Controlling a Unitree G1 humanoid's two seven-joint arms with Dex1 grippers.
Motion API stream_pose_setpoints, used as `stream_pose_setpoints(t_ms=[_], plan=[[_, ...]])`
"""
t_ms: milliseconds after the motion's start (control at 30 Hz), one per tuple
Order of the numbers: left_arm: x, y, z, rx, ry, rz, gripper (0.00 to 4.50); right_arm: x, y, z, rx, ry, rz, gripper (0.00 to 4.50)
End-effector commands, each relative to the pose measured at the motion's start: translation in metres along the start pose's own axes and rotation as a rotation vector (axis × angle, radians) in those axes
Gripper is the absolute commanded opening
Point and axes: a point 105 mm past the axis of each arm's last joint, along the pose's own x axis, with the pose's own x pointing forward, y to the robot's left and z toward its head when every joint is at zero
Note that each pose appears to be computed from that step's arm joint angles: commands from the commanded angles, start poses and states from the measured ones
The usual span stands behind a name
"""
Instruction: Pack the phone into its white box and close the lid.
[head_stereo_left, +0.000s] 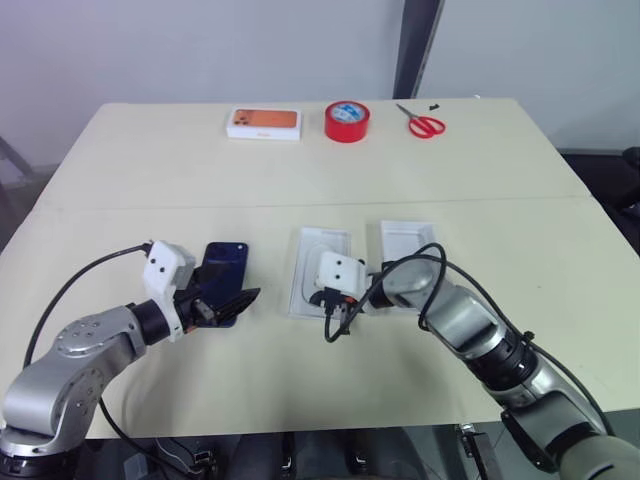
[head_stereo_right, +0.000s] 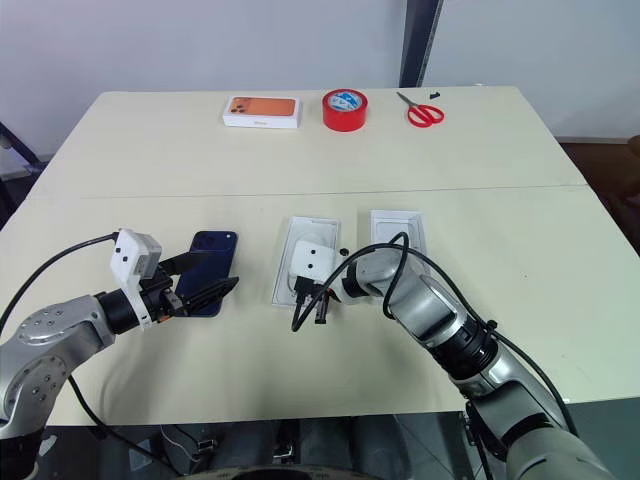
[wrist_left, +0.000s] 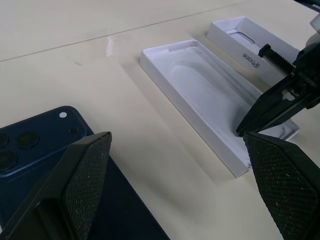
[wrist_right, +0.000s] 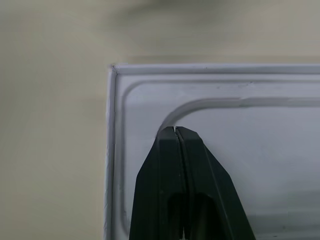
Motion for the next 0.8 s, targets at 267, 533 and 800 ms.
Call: stream_pose_setpoints(t_ms=[267, 533, 800], plan=[[-0.031, 0.080, -0.008, -0.272, 0.006, 0.452, 4.47, 0.012, -0.033, 0.066, -0.018, -0.202, -0.166, 0.01], [-0.018, 0.077, -0.021, -0.458, 0.171, 0.432, 4.47, 0.061, -0.021, 0.072, -0.056, -0.107, -0.119, 0.01], [-0.003, 0.050, -0.036, -0.569, 0.312, 0.293, 4.47, 0.083, 0.001, 0.061, -0.163, -0.005, -0.027, 0.01]])
